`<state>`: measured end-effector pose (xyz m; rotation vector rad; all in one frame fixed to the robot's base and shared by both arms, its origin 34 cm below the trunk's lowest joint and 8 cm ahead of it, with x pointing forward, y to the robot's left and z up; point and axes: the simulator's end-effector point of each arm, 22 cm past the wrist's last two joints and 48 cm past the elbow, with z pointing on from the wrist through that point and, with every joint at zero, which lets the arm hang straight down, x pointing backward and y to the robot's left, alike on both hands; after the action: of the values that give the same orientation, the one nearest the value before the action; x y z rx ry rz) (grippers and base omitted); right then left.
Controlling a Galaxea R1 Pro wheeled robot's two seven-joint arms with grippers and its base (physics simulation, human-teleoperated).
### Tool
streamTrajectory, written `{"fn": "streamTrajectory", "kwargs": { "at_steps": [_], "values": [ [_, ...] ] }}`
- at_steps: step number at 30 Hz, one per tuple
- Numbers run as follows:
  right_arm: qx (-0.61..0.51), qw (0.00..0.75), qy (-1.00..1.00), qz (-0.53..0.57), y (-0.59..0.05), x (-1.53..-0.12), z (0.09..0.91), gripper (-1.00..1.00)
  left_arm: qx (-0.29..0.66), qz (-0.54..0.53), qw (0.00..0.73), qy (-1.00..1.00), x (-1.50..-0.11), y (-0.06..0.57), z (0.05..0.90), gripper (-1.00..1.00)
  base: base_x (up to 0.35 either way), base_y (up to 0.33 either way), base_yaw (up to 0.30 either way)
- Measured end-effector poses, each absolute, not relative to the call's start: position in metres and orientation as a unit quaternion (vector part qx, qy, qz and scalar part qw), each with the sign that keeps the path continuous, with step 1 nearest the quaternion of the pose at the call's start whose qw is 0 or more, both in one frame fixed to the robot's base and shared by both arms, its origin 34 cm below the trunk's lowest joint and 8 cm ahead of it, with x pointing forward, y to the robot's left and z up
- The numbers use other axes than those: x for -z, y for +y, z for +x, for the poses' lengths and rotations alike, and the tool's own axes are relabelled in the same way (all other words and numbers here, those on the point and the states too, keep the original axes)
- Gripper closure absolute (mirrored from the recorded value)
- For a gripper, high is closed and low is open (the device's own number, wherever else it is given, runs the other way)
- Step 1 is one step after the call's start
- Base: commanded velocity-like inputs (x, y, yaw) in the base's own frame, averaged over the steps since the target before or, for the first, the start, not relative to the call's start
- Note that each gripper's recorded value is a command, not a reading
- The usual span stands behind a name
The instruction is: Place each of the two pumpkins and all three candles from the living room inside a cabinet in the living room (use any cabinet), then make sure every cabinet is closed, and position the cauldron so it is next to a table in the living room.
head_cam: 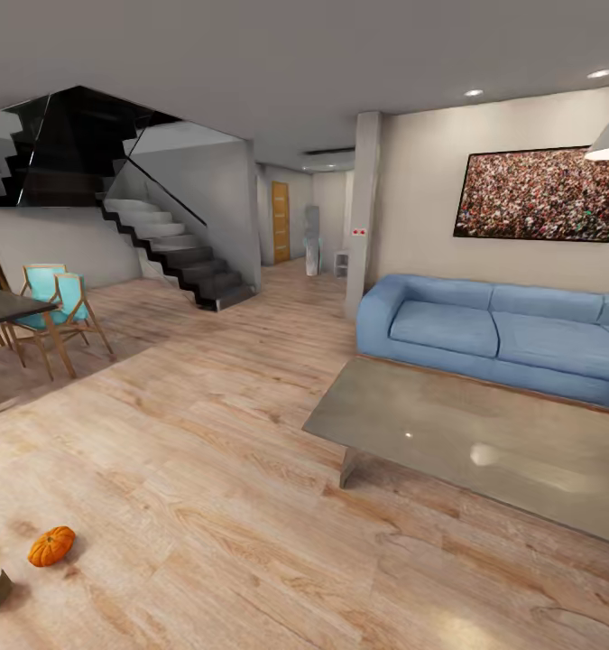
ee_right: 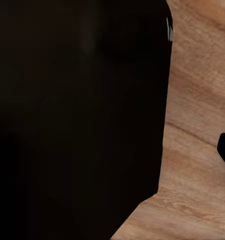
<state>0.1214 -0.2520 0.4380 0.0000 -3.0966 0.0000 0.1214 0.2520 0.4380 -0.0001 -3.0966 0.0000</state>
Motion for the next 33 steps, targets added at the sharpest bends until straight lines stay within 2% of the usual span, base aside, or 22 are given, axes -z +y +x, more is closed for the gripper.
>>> {"fn": "streamTrajectory", "kwargs": {
  "at_steps": [7,15,33],
  "values": [
    [-0.003,0.008,-1.0,0.005,-0.256,-0.437,0.143,-1.0,0.001,0.001,0.026,-1.0,-0.439,0.255,0.11,-1.0,0.0,0.0,0.0],
    [-0.007,-0.017,-1.0,0.004,-0.261,-0.437,0.173,-1.0,0.022,0.001,0.021,-1.0,-0.439,0.289,0.113,-1.0,0.0,0.0,0.0],
    [-0.006,-0.068,-0.998,0.004,-0.259,-0.439,0.197,-1.0,0.023,0.001,0.021,-1.0,-0.439,0.29,0.113,-1.0,0.0,0.0,0.0]
  ]
}}
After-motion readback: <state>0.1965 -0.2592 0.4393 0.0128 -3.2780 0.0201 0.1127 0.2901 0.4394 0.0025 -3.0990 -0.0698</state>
